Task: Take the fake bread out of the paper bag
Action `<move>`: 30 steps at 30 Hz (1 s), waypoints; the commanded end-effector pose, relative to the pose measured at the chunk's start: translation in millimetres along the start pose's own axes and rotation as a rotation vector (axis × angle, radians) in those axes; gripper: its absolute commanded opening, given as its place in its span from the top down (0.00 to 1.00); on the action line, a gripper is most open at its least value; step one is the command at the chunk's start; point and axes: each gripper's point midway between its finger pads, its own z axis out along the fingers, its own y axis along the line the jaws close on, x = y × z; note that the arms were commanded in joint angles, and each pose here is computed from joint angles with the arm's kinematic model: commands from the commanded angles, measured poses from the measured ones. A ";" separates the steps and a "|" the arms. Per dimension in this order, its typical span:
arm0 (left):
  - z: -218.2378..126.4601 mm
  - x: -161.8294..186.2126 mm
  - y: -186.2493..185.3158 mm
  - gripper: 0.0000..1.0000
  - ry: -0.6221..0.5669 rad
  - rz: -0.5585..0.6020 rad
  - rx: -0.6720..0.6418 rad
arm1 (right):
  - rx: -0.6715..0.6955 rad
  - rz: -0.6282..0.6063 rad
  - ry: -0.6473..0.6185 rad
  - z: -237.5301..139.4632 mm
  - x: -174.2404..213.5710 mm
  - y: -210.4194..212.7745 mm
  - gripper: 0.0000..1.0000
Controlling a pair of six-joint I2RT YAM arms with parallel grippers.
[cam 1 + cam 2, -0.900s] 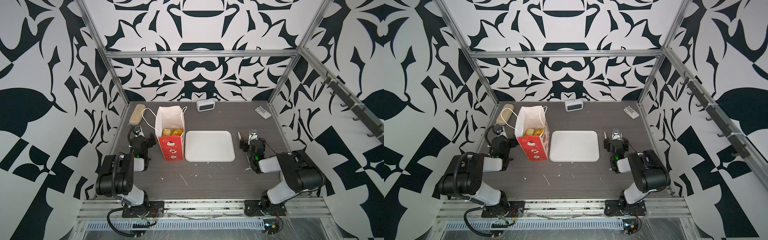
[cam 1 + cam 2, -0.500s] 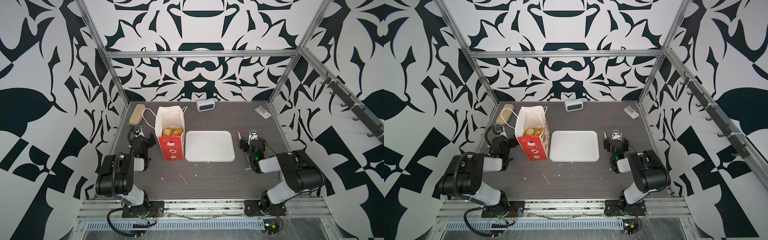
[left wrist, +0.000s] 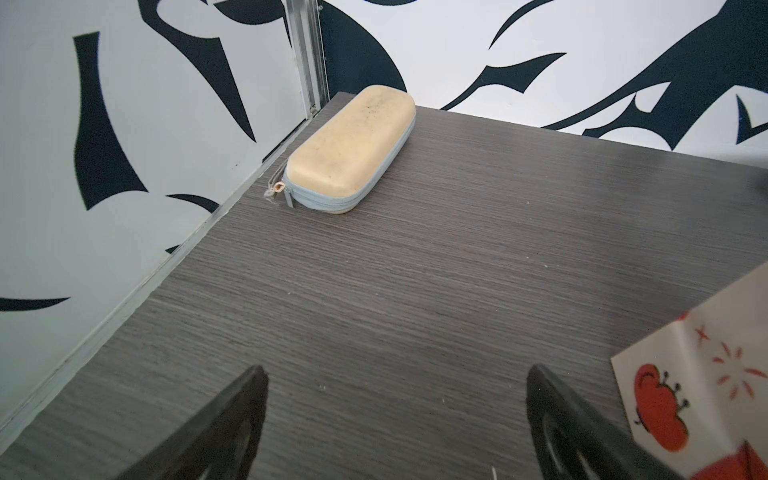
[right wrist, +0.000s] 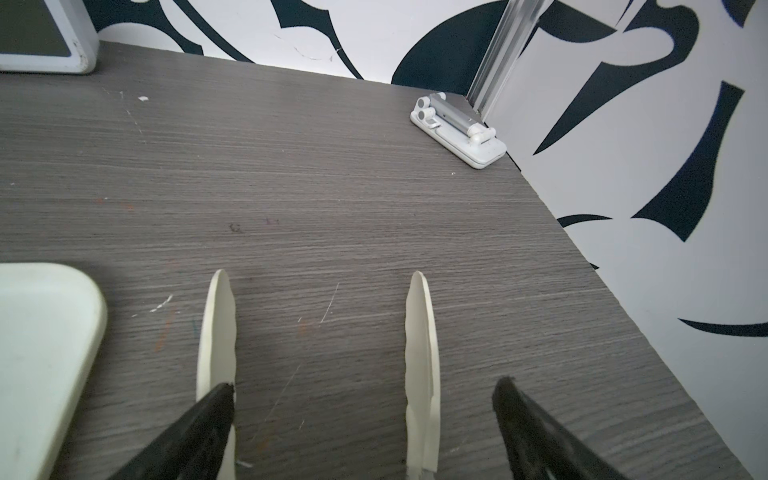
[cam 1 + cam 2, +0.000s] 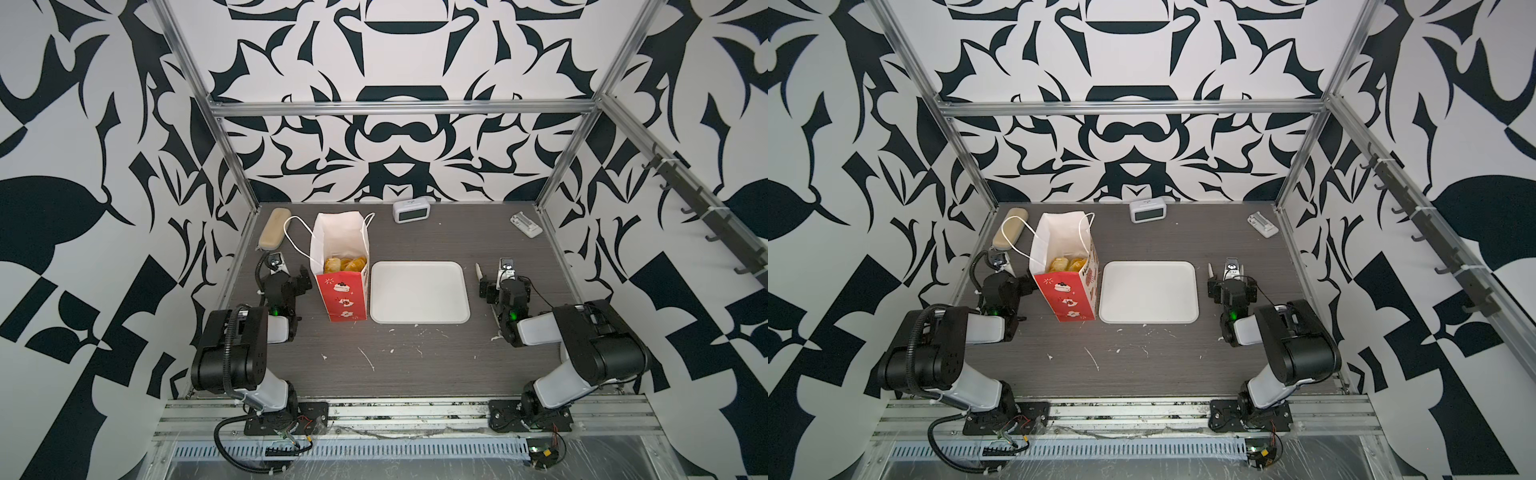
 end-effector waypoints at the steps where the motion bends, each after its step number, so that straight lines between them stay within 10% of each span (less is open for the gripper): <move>1: 1.4 -0.7 -1.6 0.01 -0.003 -0.001 0.010 | 0.002 0.036 -0.058 1.5 -21.6 -0.6 0.00; 19: -0.2 -8.2 -8.5 0.01 0.010 0.022 0.044 | 0.051 0.055 -0.082 -1.9 -27.5 -10.1 0.02; 30: -86.8 -158.1 -5.1 0.11 -0.150 -0.131 -0.039 | 0.002 0.118 -0.094 -53.8 -108.1 -11.7 0.05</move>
